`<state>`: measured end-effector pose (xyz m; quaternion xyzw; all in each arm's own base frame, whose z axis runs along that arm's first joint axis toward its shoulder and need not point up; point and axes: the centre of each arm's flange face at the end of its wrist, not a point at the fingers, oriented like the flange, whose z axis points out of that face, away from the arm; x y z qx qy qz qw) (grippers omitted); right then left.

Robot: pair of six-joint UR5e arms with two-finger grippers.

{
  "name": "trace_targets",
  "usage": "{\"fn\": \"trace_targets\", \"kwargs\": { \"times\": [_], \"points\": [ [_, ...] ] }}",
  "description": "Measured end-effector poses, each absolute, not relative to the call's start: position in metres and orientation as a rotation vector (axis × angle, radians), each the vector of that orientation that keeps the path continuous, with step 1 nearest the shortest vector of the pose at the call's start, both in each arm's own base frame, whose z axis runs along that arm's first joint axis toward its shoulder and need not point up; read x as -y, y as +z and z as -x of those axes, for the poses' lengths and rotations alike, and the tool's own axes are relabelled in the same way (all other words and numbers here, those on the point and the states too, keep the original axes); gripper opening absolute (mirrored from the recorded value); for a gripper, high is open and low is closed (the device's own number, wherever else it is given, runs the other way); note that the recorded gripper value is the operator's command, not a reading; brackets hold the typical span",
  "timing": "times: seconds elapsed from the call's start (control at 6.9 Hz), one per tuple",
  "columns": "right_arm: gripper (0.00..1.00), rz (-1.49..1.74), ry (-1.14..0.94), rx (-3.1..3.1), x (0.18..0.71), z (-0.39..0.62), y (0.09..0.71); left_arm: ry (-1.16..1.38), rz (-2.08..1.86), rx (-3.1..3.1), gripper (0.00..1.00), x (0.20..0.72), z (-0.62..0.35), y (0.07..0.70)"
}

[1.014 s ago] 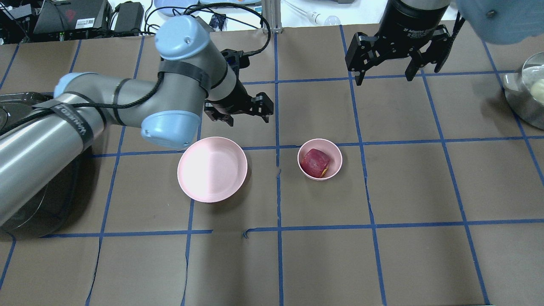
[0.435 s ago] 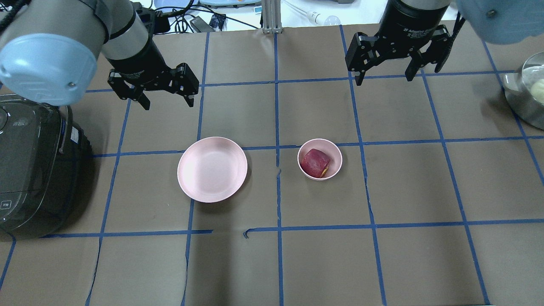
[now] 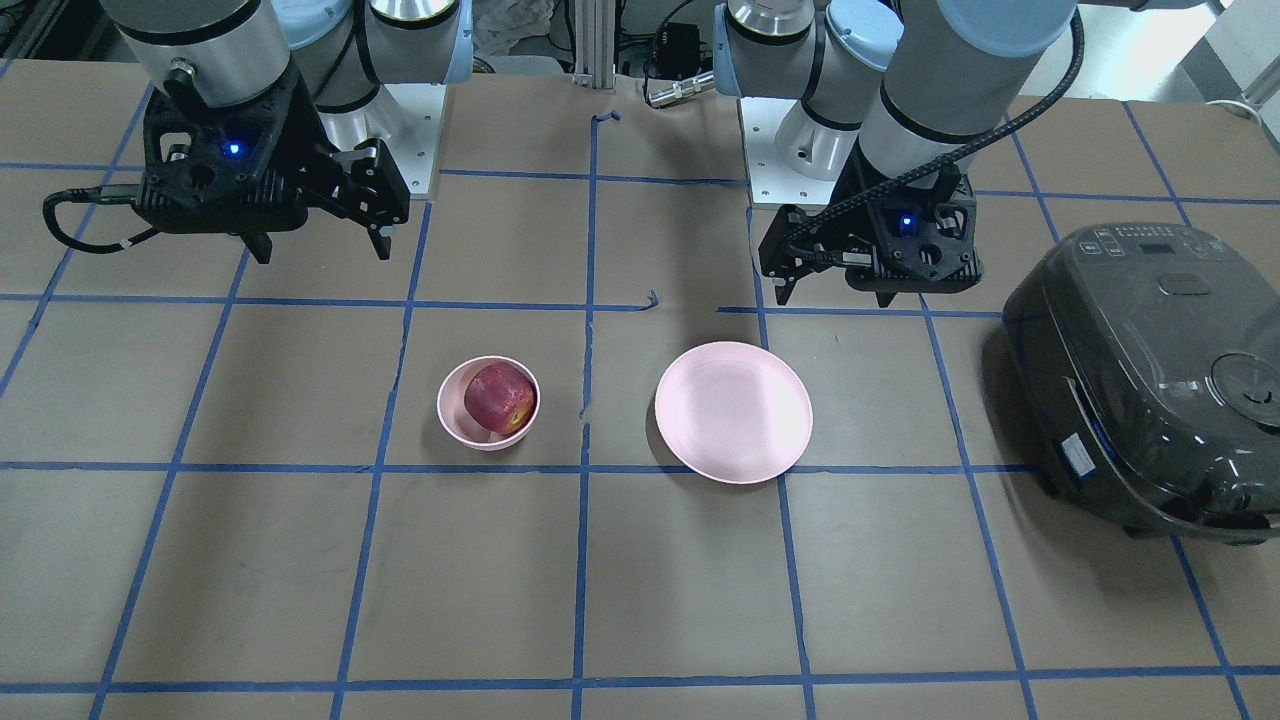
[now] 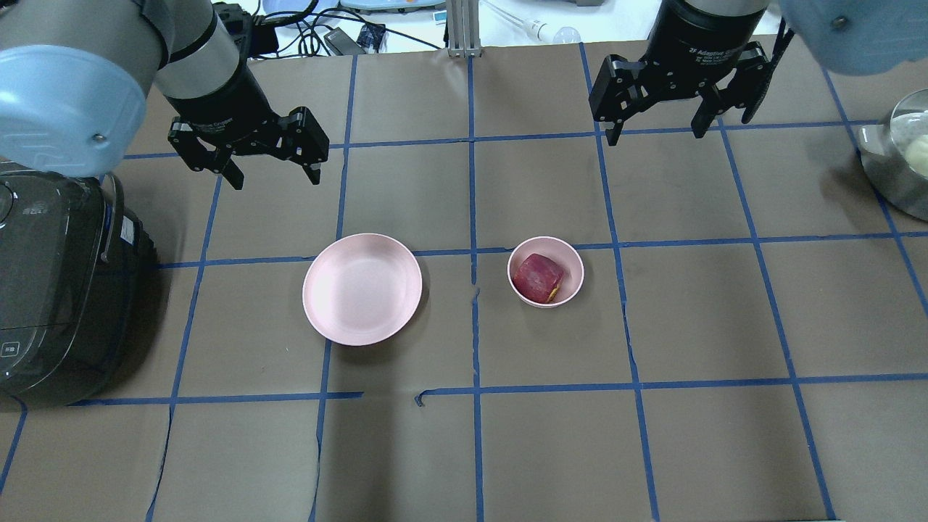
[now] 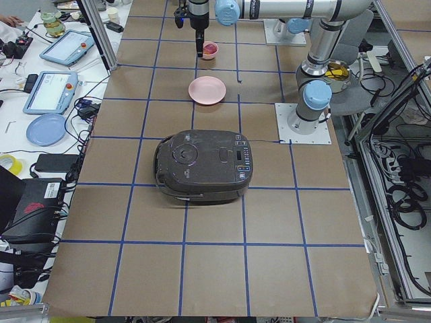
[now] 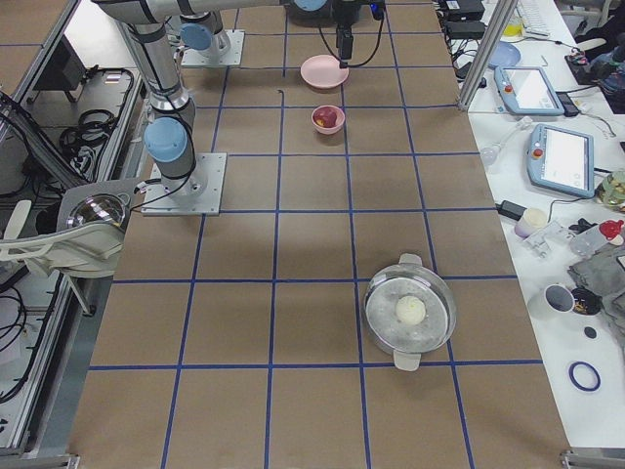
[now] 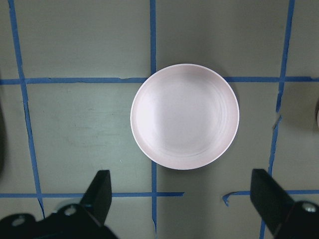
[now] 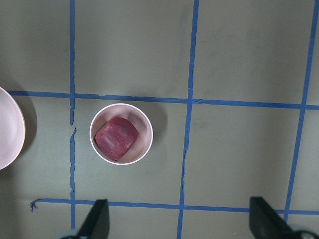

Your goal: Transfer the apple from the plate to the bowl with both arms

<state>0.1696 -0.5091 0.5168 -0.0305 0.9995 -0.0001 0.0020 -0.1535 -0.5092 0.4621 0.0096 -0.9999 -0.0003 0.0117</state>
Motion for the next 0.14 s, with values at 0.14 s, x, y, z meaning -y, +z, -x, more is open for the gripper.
{"fn": "trace_targets", "kwargs": {
  "times": [0.14],
  "points": [
    [1.00,0.096,0.000,-3.136,0.5090,-0.1700,0.5168,-0.004,-0.033,3.115,1.00,0.5092,0.1532,0.4615]
  ]
}}
